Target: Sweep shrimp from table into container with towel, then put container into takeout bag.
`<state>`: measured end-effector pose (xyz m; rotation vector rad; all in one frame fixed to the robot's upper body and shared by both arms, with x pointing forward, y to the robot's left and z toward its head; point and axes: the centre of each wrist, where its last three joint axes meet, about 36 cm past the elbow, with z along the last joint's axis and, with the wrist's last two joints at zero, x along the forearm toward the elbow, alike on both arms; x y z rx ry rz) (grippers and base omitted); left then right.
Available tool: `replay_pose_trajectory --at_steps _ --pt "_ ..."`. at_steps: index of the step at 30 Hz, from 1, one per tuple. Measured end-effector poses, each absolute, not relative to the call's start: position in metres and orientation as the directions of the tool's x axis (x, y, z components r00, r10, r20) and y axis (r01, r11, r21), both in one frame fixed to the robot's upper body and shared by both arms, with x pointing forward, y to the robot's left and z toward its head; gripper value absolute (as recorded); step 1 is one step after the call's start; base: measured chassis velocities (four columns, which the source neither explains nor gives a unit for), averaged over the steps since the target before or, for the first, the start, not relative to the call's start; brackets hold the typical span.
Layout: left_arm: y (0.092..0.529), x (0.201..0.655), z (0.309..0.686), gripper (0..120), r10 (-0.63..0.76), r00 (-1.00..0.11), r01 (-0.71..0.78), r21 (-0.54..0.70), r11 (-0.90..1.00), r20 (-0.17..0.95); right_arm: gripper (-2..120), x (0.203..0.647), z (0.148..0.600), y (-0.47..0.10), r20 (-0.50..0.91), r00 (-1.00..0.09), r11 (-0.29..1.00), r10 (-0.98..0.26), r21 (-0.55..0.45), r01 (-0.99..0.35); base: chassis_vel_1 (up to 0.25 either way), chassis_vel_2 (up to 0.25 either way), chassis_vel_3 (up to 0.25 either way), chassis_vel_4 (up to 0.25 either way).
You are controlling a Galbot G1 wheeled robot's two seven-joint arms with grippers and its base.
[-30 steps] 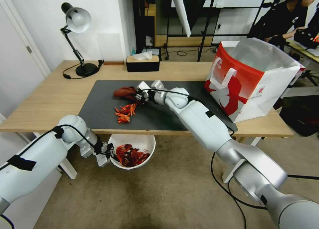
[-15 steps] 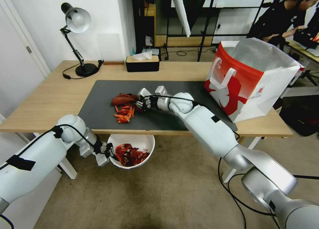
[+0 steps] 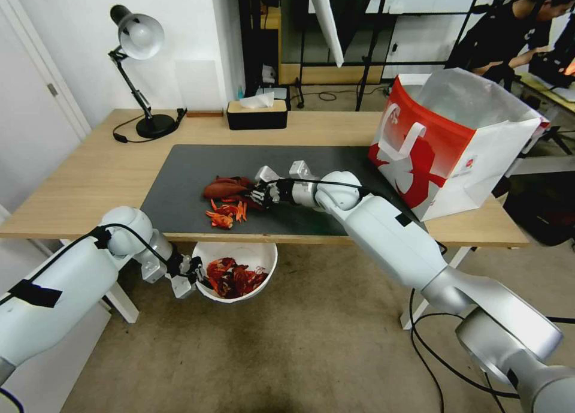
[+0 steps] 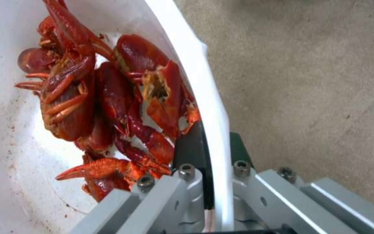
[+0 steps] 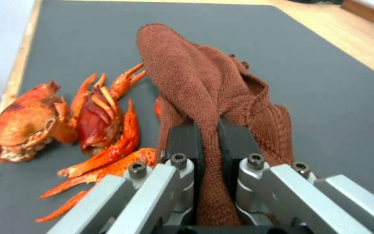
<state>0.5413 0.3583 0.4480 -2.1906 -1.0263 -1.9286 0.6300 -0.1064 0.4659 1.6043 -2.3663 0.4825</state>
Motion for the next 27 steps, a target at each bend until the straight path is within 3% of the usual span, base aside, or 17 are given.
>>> replay_pose_trajectory --at_steps 27 --pt "0.361 0.545 0.450 0 0.444 -0.002 0.500 0.386 -0.775 0.896 5 0.615 0.458 -0.130 0.366 -0.266 0.262 -0.892 -0.061 -0.963 0.000 0.000 0.000 0.000"
